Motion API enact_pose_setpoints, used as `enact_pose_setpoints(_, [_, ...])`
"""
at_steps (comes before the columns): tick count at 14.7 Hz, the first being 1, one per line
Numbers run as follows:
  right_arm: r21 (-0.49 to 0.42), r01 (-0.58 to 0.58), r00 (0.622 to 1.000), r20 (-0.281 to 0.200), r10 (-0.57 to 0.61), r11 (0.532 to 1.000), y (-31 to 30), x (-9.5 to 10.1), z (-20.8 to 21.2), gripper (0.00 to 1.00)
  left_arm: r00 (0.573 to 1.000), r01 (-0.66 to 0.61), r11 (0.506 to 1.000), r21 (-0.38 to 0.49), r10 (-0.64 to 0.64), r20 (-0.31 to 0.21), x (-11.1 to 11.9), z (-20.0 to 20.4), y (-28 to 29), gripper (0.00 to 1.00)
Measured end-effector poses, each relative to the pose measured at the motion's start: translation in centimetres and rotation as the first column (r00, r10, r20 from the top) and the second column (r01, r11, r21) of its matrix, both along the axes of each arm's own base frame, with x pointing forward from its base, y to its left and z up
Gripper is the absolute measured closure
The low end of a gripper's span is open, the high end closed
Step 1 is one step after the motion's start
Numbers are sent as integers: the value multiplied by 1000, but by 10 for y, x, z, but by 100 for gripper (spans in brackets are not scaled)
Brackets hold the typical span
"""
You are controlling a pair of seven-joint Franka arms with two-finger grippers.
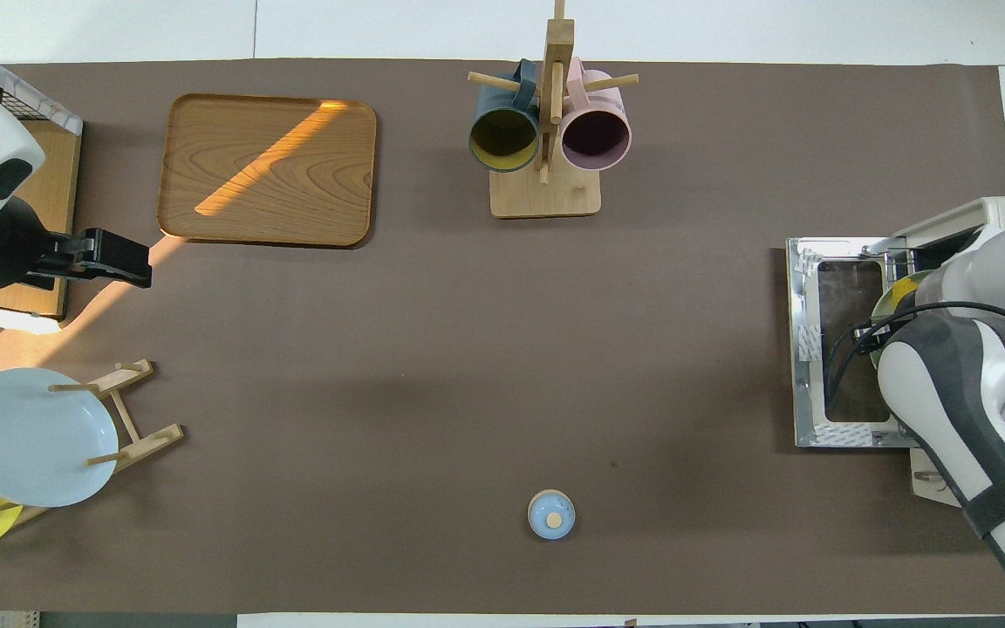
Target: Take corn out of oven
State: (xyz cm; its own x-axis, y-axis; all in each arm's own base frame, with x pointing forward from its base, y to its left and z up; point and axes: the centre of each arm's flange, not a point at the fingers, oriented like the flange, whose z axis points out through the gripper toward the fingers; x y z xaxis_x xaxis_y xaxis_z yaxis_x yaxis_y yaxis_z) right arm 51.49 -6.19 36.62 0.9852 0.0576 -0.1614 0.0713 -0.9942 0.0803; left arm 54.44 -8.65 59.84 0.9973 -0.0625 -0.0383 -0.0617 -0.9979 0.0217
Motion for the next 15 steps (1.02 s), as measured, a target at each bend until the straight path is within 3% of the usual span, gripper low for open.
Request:
enact_pose_setpoints(1, [-5,-5,1000,2,5,1000,0,0,2,95,1000,0,1000,0,0,0,0,0,0,0])
enact_pose_setpoints(6, [-16,-81,996,21,82,997,34,3,13,96,1000,0,1000,0,0,0,0,0,0,0])
enact_pose_setpoints(9, [-27,-129,991,14,130,991,92,9,29,97,1000,0,1000,0,0,0,0,0,0,0])
enact_pose_setpoints(15, [-79,-68,997,29,71,995,250,29,58,97,1000,0,1000,0,0,0,0,0,0,0])
